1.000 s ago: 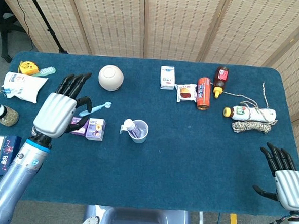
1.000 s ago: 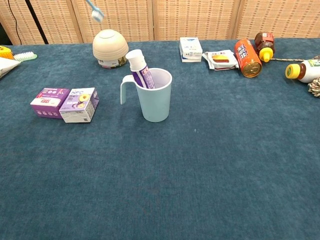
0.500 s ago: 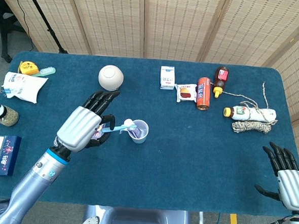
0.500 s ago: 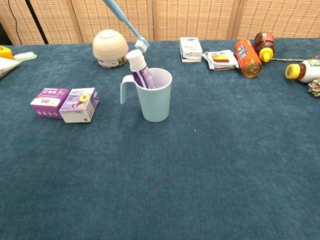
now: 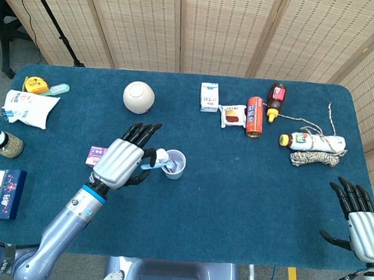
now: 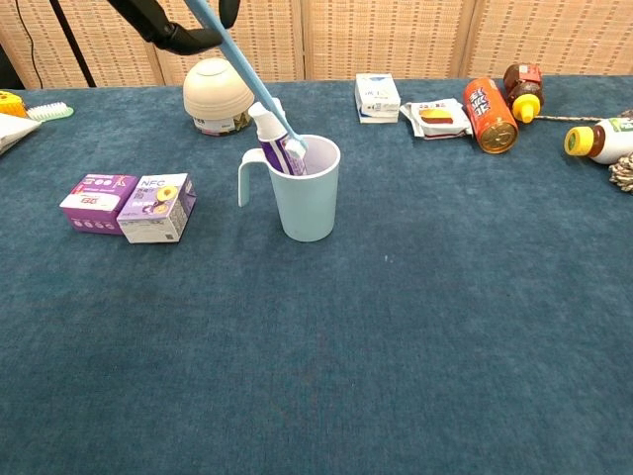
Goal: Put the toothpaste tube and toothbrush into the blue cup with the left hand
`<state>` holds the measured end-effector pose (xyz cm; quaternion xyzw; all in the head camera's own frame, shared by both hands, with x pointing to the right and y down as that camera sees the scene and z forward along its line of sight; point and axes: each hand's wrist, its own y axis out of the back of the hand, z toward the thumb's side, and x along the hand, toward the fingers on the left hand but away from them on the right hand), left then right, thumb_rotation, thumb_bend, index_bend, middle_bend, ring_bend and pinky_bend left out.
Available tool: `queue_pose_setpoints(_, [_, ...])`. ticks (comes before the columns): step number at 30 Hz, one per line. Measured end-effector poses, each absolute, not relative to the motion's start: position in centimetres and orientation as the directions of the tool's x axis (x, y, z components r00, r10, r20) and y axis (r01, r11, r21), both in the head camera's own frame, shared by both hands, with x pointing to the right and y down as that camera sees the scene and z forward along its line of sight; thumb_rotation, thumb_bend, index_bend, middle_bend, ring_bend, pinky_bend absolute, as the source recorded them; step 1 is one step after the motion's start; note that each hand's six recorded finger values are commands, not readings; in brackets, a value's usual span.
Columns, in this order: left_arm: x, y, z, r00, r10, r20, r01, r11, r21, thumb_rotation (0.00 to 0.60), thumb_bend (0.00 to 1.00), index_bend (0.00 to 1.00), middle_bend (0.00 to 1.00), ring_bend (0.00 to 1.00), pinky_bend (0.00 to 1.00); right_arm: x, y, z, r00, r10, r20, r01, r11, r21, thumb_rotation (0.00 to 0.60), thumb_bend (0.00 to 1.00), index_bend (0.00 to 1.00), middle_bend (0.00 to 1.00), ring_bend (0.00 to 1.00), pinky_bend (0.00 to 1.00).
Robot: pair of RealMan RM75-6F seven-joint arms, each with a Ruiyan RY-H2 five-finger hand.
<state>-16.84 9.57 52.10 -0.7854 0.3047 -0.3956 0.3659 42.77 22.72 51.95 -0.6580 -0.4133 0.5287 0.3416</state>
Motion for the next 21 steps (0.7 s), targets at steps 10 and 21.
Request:
queue_pose_setpoints(10, [-15.8, 9.5, 53.5, 0.486, -0.759, 0.433, -0.175, -0.570, -0.803, 0.600, 0.37, 0.60, 0.00, 0.00, 0.00, 42.8, 22.7, 52.0, 0.099, 0.903, -0.418, 0.187, -0.429, -0.884, 0.600, 0.00, 0.00, 0.00, 0.00, 0.00])
queue_pose_setpoints(21, [-14.4, 9.4, 55.8, 0.461, -0.749, 0.475, -0.146, -0.592, -0.792, 0.600, 0.37, 0.55, 0.00, 0.00, 0.00, 42.9, 22.6, 52.3, 0.096, 0.900, -0.426, 0.186, -0.436, -0.880, 0.600, 0.00, 0.00, 0.00, 0.00, 0.00])
